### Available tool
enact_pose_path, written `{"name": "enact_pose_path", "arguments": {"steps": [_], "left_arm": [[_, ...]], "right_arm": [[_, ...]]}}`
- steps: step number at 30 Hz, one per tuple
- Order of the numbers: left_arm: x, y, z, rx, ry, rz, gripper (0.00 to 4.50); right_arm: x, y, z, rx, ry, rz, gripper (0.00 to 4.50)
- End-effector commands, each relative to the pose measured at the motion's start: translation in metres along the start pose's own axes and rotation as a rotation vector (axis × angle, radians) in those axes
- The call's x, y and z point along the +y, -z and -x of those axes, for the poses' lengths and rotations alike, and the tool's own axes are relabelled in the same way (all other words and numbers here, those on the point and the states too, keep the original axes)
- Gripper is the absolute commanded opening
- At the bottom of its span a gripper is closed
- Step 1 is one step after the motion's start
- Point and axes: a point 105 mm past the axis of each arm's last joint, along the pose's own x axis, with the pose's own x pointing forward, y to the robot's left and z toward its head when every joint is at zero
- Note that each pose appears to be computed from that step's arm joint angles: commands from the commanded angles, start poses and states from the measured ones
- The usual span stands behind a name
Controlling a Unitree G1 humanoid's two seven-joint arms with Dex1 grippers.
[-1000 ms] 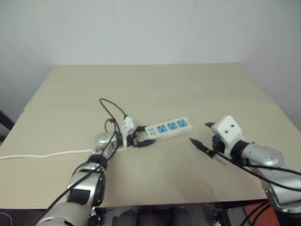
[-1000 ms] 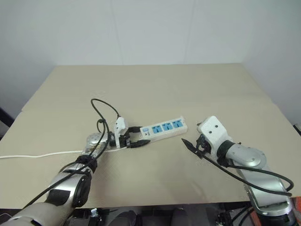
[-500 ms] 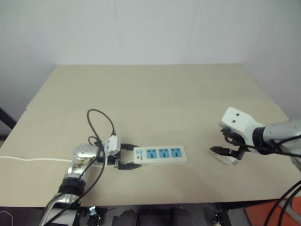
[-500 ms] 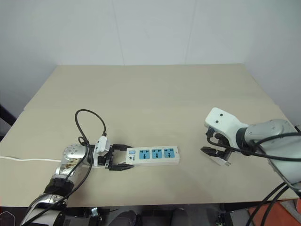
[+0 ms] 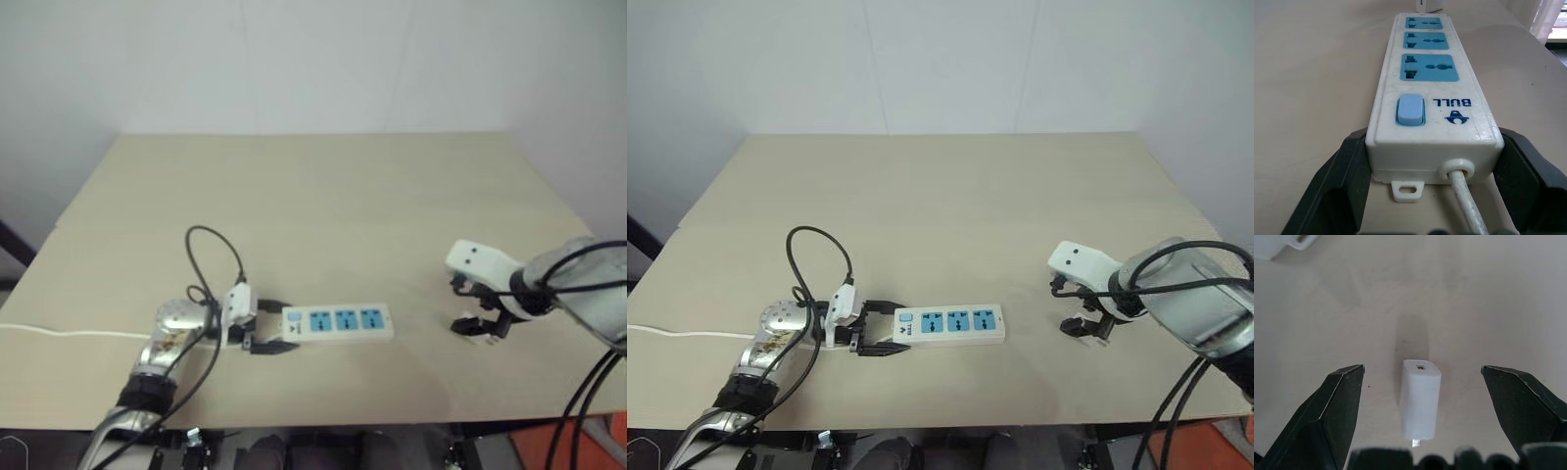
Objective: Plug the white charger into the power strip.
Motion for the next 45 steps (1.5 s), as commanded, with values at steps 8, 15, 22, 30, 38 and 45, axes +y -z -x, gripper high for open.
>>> {"name": "enact_pose_path", "arguments": {"steps": [8,15,22,30,38,45], "left_arm": [[-0.01,-0.005,-0.01,-0.014,0.038,-0.009,3.26],[-0.012,-0.002,-0.01,-0.014,0.029,0.003,3.26],[-0.013,0.0,-0.008,-0.009,0.023,0.007,3.26],[-0.012,0.001,-0.007,-0.002,0.019,0.005,3.26],[-0.012,0.002,-0.007,0.006,0.023,0.002,3.26],[-0.011,0.002,-0.006,0.006,0.028,0.0,3.26]], "right_arm": [[-0.009,0.0,-0.002,0.031,-0.05,-0.028,4.5],[-0.013,0.004,-0.012,0.048,-0.076,-0.066,4.5],[-0.017,0.005,-0.018,0.046,-0.094,-0.092,4.5],[-0.019,0.006,-0.02,0.048,-0.105,-0.108,4.13],[-0.018,0.007,-0.021,0.053,-0.114,-0.115,1.49],[-0.017,0.008,-0.019,0.06,-0.107,-0.059,1.11]]}}
